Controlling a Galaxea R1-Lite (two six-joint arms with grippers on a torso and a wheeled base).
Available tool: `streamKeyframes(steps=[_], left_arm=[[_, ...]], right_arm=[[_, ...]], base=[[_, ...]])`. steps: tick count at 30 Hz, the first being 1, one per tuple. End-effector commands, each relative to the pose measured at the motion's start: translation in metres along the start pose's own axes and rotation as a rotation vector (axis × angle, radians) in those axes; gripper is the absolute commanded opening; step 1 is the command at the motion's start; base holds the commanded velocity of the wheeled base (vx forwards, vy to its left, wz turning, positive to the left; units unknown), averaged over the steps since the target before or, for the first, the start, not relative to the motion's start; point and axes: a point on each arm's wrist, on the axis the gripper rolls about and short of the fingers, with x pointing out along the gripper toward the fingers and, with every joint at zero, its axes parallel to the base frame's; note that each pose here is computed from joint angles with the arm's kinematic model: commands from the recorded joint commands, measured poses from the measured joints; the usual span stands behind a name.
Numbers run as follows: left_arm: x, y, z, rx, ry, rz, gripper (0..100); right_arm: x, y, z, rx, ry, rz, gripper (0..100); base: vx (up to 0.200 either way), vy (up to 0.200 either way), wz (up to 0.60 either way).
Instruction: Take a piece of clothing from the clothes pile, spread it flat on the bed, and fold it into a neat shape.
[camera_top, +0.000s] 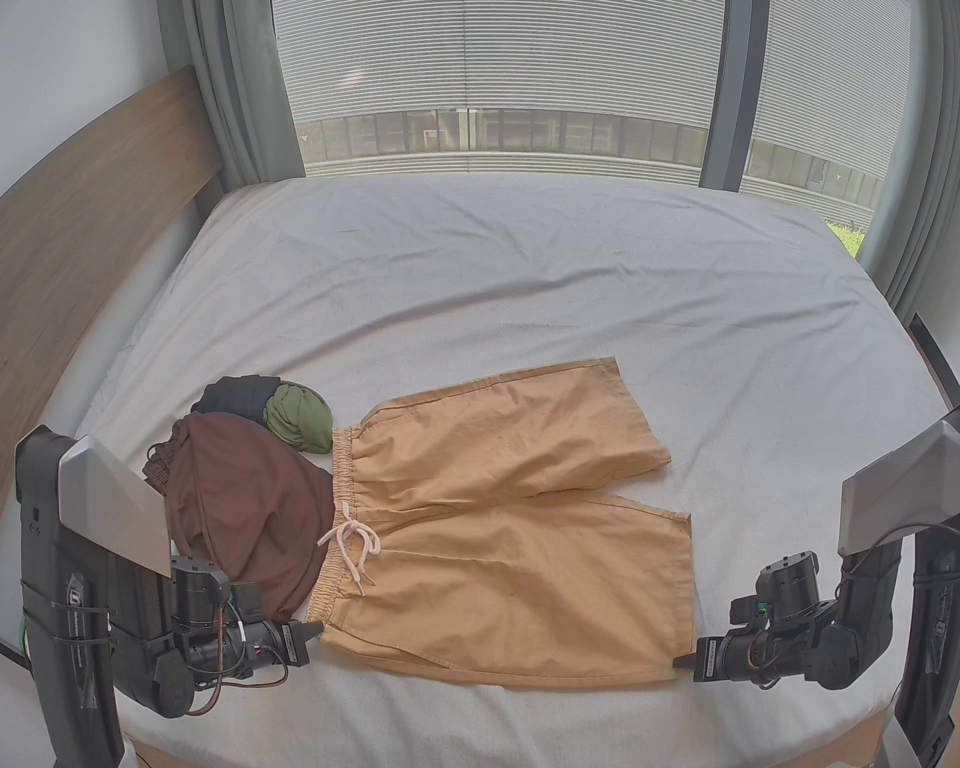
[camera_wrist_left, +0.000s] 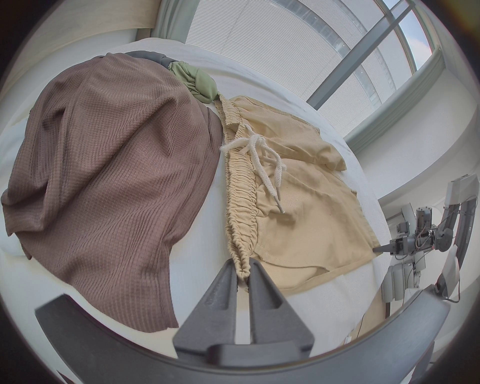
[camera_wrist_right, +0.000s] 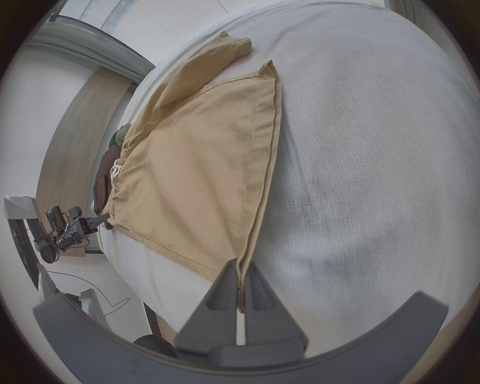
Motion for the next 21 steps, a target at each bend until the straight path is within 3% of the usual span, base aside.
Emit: streamKeyframes(steps=[1, 21], left_arm=[[-0.01, -0.001, -0.003, 0.014, 0.019, 0.007, 0], [-0.032, 0.0, -0.025, 0.068, 0.133, 0.035, 0]], right_arm=[[-0.009, 0.002, -0.002, -0.006, -0.003, 0.003, 0], [-0.024, -0.001, -0.02, -0.081, 0.058, -0.021, 0]], base=[[0.0, 0.0, 0.0], [0.0, 0.0, 0.0]])
